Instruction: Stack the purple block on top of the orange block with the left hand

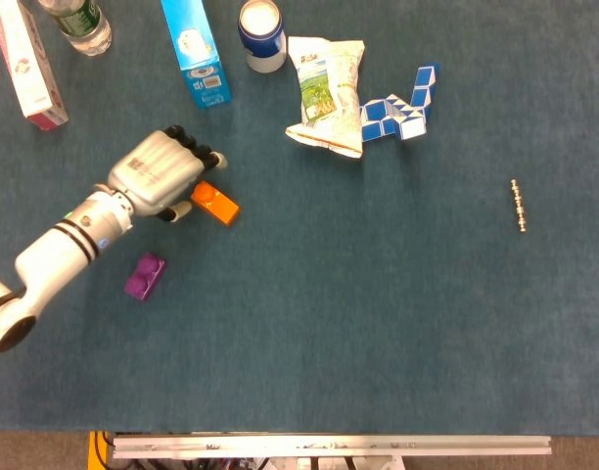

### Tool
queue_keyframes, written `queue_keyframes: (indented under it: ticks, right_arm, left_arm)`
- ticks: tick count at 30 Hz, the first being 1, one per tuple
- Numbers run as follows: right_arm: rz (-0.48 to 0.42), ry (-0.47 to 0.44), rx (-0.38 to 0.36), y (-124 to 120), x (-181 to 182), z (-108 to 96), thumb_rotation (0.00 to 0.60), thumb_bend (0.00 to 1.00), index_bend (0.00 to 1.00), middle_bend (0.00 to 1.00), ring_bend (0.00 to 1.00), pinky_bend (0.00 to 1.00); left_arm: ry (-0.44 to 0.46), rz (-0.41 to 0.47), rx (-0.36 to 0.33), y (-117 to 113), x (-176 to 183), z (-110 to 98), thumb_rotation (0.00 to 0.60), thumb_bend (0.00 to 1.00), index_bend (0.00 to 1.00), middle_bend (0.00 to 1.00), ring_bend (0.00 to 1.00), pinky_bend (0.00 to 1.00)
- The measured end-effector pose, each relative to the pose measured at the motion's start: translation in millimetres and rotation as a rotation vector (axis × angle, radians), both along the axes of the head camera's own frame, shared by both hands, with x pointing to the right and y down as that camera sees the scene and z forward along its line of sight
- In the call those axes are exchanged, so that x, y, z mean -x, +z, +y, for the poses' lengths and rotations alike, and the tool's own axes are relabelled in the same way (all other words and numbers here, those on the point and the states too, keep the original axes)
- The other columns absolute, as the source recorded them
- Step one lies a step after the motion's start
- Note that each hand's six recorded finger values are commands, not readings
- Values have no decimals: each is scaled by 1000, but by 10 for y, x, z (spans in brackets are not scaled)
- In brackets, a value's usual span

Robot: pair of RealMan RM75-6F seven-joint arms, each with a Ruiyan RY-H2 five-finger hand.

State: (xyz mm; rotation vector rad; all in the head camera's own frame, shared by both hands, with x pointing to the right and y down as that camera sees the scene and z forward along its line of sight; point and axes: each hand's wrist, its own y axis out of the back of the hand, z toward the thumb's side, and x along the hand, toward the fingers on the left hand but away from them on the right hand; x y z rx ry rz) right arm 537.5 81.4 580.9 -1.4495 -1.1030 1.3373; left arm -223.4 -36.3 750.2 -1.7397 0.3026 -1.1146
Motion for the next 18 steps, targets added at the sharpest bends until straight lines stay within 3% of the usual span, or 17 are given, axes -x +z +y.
queue_keyframes:
  ticks: [9, 18]
  right_arm:
    - [-5, -10, 5, 27, 33, -19, 600, 258, 485, 546, 467, 481]
    - [-11, -22, 5, 31, 76, -27, 600, 259, 486, 546, 467, 481]
  left_arm:
    - [11, 21, -15, -306, 289, 213, 600, 295, 239, 306, 273, 213]
    - [56, 40, -1, -424, 526, 648, 600, 294, 284, 304, 273, 213]
